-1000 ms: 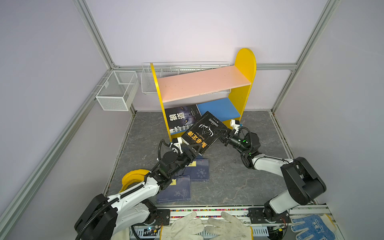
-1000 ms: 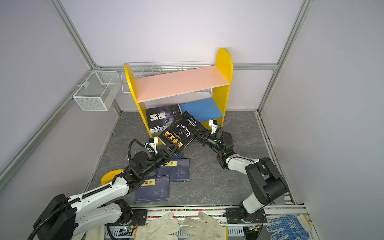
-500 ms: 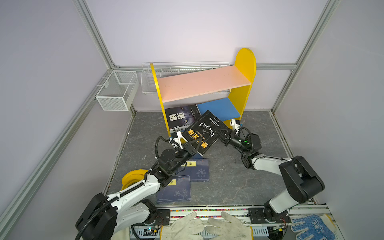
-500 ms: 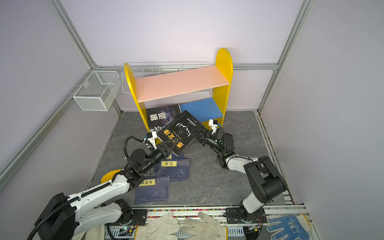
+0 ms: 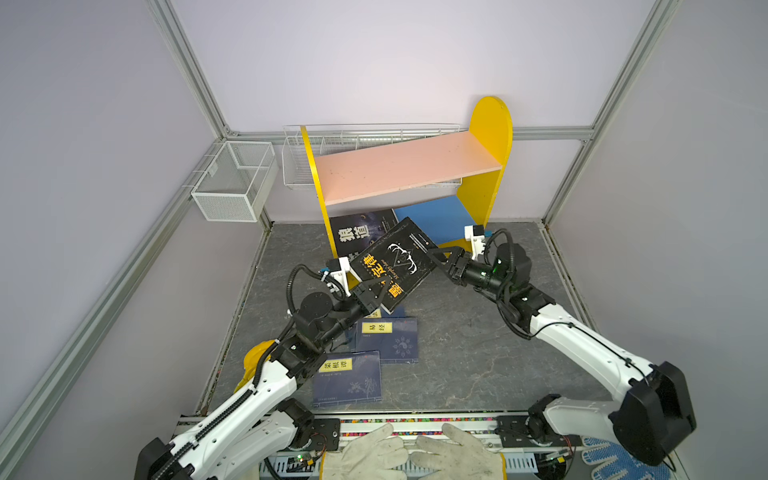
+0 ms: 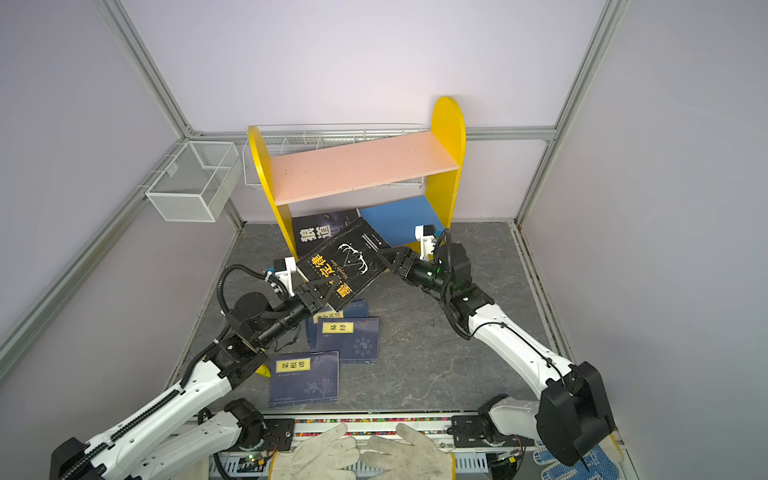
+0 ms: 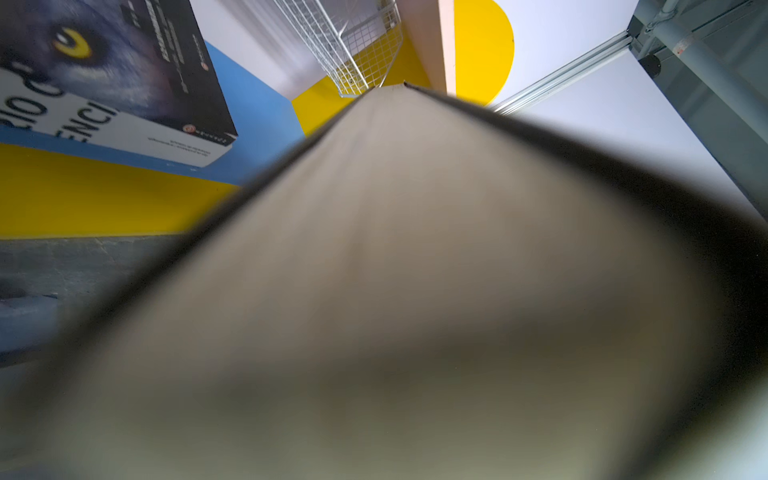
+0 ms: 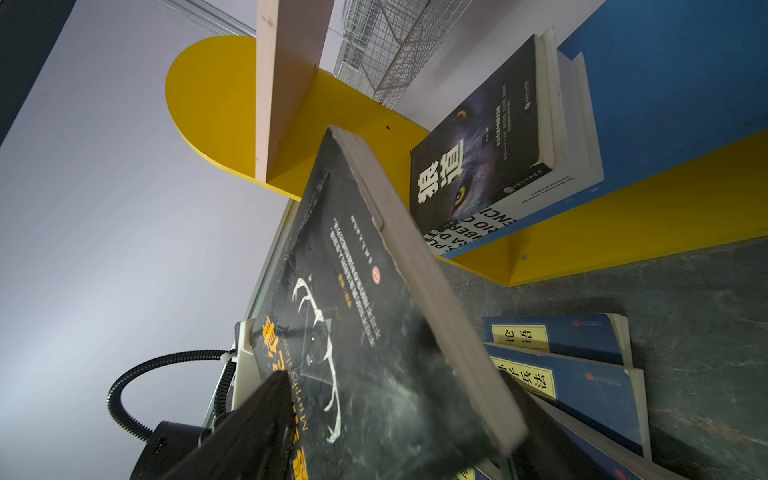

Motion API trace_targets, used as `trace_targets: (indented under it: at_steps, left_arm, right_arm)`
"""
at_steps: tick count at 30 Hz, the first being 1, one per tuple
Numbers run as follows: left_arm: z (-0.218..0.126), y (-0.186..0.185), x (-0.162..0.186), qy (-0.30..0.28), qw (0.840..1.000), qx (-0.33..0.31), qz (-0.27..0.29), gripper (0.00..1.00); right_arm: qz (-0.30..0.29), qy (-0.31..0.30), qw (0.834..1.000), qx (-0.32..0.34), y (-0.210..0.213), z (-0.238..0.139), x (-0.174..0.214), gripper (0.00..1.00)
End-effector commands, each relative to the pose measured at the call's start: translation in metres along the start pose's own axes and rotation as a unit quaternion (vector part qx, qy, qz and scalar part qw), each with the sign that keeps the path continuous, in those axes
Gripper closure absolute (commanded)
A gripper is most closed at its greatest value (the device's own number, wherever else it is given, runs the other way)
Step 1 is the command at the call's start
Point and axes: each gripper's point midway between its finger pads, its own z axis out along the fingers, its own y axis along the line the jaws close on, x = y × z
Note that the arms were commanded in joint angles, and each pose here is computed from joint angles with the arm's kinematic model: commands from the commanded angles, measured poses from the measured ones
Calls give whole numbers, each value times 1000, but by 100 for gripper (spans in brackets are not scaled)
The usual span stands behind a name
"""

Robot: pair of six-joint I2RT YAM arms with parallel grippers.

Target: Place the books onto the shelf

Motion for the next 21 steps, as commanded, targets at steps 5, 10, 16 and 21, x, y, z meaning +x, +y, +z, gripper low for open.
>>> trace_targets:
  at_steps: [5, 10, 16, 21]
  left_arm:
    - [-25, -7, -16, 22, 999, -17, 34, 100]
    - [-41, -9, -17, 35, 997, -32, 55, 100]
    - [-48, -7, -11, 63, 993, -55, 88, 100]
    - [-48, -3, -7, 77, 990, -64, 98, 100]
  right_arm:
    - [-56, 55, 993, 87, -41, -12, 14, 8]
    - [-92, 52, 990, 95, -34, -22, 4, 5]
    - [-108, 45, 988, 101, -30, -30, -5, 12]
    - [-108, 23, 986, 123, -38, -42, -11, 12]
